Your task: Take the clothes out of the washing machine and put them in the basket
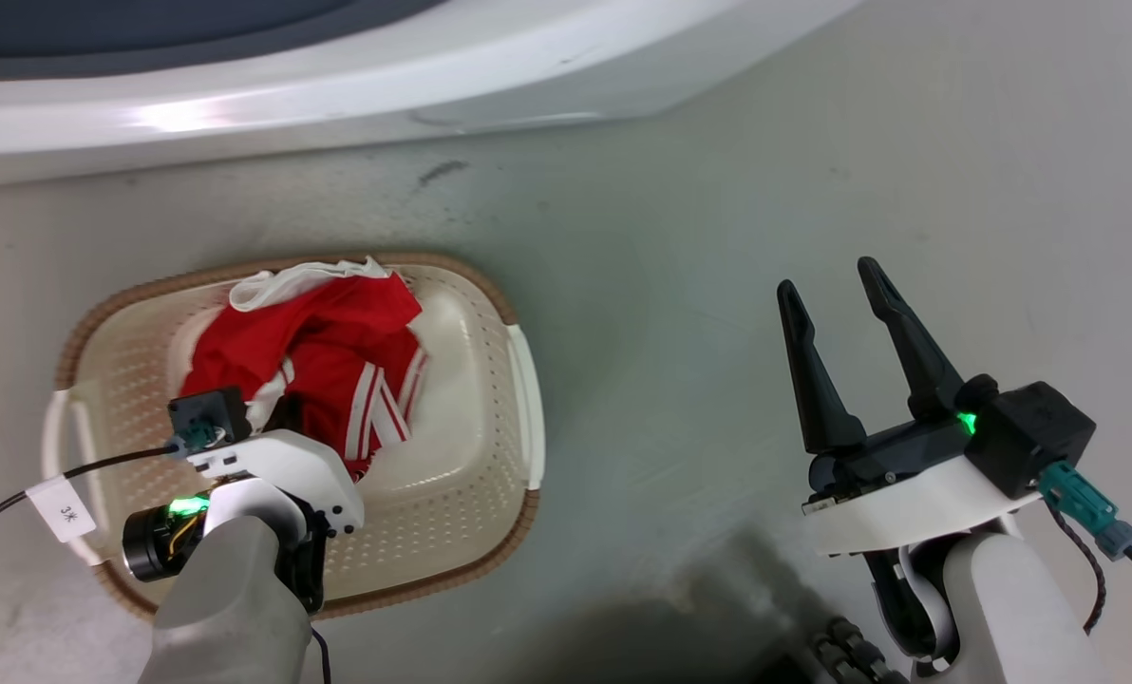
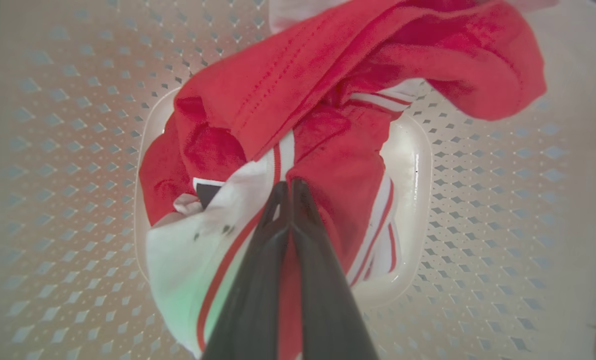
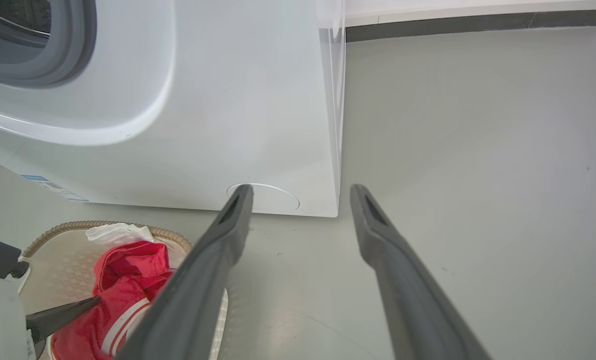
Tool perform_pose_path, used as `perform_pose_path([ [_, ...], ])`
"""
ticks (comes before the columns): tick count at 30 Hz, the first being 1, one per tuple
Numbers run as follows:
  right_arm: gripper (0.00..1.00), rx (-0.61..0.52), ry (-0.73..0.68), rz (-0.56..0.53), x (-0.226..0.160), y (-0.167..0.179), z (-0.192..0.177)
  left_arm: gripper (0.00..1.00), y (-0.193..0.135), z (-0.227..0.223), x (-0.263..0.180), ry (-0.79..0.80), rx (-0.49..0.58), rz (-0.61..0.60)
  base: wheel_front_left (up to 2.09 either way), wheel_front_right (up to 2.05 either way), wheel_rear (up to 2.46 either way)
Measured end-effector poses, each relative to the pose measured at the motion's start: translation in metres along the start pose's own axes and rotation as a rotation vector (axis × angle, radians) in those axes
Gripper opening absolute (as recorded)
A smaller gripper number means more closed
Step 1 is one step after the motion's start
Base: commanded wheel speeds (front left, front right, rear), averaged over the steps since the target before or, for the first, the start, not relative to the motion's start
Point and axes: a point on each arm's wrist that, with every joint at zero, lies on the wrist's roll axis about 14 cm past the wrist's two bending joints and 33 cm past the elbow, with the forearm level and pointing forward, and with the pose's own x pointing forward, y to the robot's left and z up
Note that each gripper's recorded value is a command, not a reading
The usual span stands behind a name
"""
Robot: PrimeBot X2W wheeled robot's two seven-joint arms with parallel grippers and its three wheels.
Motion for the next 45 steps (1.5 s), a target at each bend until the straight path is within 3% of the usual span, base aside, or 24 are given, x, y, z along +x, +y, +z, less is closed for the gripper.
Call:
perform_pose_path([
  [3,1.00,-0.004,0.019,-0.021,-0.001,-0.008,-0.008,0.00,-0.002,-0.016,0.009,0.057,-0.006,0.012,0.00,0.00,0.00],
  [4,1.00,-0.007,0.025,-0.028,-0.003,-0.010,-0.009,0.06,-0.003,-0.020,0.011,0.072,-0.002,0.012,0.00,0.00,0.00],
  [5,1.00,-0.008,0.029,-0.034,-0.004,-0.012,-0.010,0.60,-0.003,-0.021,0.012,0.078,-0.001,0.016,0.00,0.00,0.00],
  [6,1.00,-0.009,0.028,-0.039,-0.005,-0.014,-0.010,1.00,-0.004,-0.022,0.011,0.082,0.004,0.013,0.00,0.00,0.00],
  [11,1.00,-0.018,-0.002,-0.041,-0.010,-0.013,0.003,1.00,-0.011,-0.014,-0.003,0.068,0.023,-0.005,0.00,0.00,0.00],
  [18,1.00,-0.031,-0.096,-0.036,-0.033,-0.005,0.042,1.00,-0.018,-0.001,-0.059,-0.018,0.028,-0.047,0.00,0.00,0.00],
  [36,1.00,-0.062,-0.291,0.000,-0.112,0.023,0.116,1.00,-0.017,0.133,-0.220,-0.687,0.008,-0.098,0.00,0.00,0.00],
  [45,1.00,-0.086,-0.348,0.008,-0.135,0.028,0.135,1.00,-0.027,0.187,-0.312,-1.027,0.100,-0.111,0.00,0.00,0.00],
])
